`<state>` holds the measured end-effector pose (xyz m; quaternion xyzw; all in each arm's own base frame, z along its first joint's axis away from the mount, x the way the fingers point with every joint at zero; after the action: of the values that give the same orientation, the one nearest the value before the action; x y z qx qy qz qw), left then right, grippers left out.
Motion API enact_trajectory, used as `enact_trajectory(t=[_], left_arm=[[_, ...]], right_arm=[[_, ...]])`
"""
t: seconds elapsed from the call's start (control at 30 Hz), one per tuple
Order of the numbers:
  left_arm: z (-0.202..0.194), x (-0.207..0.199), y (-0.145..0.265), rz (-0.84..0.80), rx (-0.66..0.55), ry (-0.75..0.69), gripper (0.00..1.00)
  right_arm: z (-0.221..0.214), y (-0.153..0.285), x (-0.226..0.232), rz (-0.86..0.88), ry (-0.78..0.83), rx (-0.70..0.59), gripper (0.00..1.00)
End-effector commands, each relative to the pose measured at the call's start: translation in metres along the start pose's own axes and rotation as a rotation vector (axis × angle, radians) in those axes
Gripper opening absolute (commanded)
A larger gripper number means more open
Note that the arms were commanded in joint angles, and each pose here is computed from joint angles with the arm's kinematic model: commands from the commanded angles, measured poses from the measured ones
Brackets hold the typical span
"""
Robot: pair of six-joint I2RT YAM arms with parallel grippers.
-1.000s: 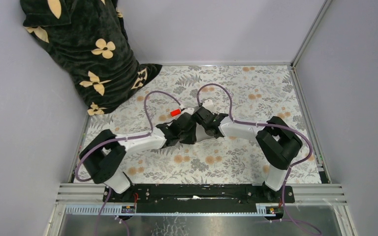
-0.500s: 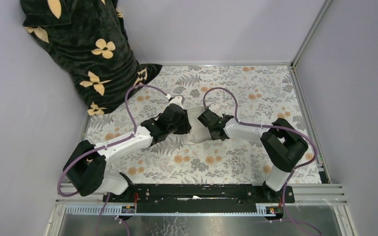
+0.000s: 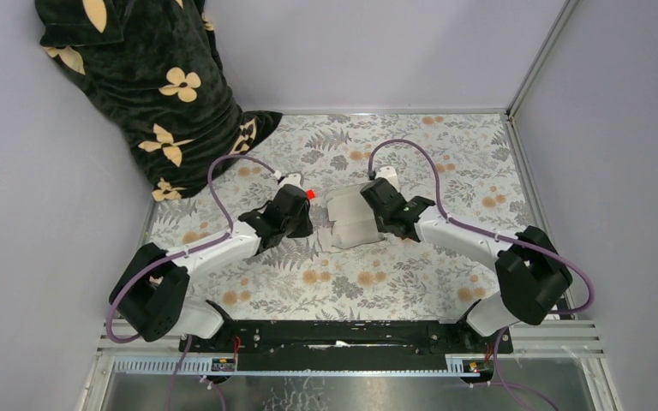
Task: Fold the paper box
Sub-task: Fold the paper box at the center of the board.
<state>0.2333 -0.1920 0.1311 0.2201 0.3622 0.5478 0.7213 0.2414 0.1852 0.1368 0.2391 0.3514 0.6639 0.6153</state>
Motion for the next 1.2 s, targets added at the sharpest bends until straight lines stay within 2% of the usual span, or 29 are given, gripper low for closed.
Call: enact_trajectory(t=[0.0, 0.03, 0.07, 0.23, 0.3, 0.37, 0.43, 0.5, 0.53, 0.6, 0.63, 0.67, 0.73, 0.77, 0.8, 0.87, 0.93, 0.97, 1.03, 1.1, 1.17], left_arm=[[-0.003, 0.008, 0.0, 0.028, -0.016, 0.012, 0.21], [-0.006, 0.01, -0.001, 0.03, -0.012, 0.016, 0.2], [-0.008, 0.011, -0.001, 0.026, -0.012, 0.023, 0.19], [-0.018, 0.016, -0.001, -0.032, -0.003, 0.068, 0.26], [-0.021, 0.02, 0.0, -0.033, 0.005, 0.083, 0.3], [-0.024, 0.023, 0.002, -0.036, 0.001, 0.096, 0.37], [-0.026, 0.025, 0.005, -0.051, -0.007, 0.114, 0.4], [-0.026, 0.026, 0.009, -0.073, -0.025, 0.13, 0.41], [-0.024, 0.027, 0.011, -0.075, -0.041, 0.137, 0.44], [-0.023, 0.028, 0.015, -0.08, -0.057, 0.146, 0.5], [-0.022, 0.028, 0.016, -0.091, -0.063, 0.149, 0.54], [-0.021, 0.028, 0.018, -0.106, -0.069, 0.153, 0.58], [-0.02, 0.025, 0.02, -0.153, -0.071, 0.163, 0.73], [-0.019, 0.023, 0.022, -0.172, -0.077, 0.17, 0.83], [-0.019, 0.022, 0.022, -0.185, -0.077, 0.171, 0.88], [-0.021, 0.023, 0.022, -0.188, -0.071, 0.179, 0.98], [-0.024, 0.024, 0.02, -0.186, -0.059, 0.188, 0.99], [-0.025, 0.024, 0.019, -0.187, -0.054, 0.192, 0.98], [-0.028, 0.024, 0.018, -0.196, -0.05, 0.207, 0.98], [-0.03, 0.025, 0.017, -0.209, -0.055, 0.222, 0.98], [-0.032, 0.027, 0.016, -0.21, -0.055, 0.237, 0.92]], right_arm=[[0.011, 0.014, 0.009, 0.151, 0.0, -0.03, 0.2], [0.013, 0.016, 0.014, 0.198, 0.003, -0.032, 0.1], [0.015, 0.017, 0.018, 0.234, 0.003, -0.036, 0.05], [0.021, 0.013, 0.037, 0.366, 0.01, -0.015, 0.09], [0.021, 0.008, 0.04, 0.358, -0.001, -0.016, 0.09], [0.024, 0.006, 0.039, 0.328, -0.009, -0.026, 0.05], [0.027, 0.01, 0.04, 0.285, 0.036, -0.072, 0.07], [0.03, 0.018, 0.038, 0.233, 0.08, -0.132, 0.15], [0.032, 0.023, 0.036, 0.234, 0.063, -0.162, 0.24], [0.034, 0.033, 0.031, 0.266, -0.003, -0.235, 0.54], [0.036, 0.038, 0.032, 0.302, -0.038, -0.268, 0.65], [0.039, 0.043, 0.033, 0.336, -0.057, -0.286, 0.7], [0.041, 0.049, 0.036, 0.374, -0.045, -0.265, 0.77], [0.045, 0.05, 0.038, 0.374, -0.03, -0.245, 0.87], [0.048, 0.052, 0.039, 0.368, 0.0, -0.216, 0.9], [0.052, 0.051, 0.042, 0.353, 0.036, -0.169, 0.86], [0.052, 0.049, 0.046, 0.371, 0.03, -0.154, 0.87], [0.051, 0.049, 0.049, 0.392, 0.028, -0.147, 0.76], [0.049, 0.047, 0.051, 0.389, 0.004, -0.127, 0.42], [0.045, 0.038, 0.052, 0.349, -0.008, -0.086, 0.36], [0.038, 0.03, 0.056, 0.344, -0.008, -0.038, 0.33]])
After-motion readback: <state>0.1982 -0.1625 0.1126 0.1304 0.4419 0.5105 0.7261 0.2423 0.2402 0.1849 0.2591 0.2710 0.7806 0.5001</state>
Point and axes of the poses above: each gripper's point midway between its finger pads, its own y axis back along the fingers, its own x axis along the line the jaws close on, z = x × y, the point moved 8 cm from there along y, back along the fingers, and after that the axes turned 4 degrees about -y, right-handed, at the moved point
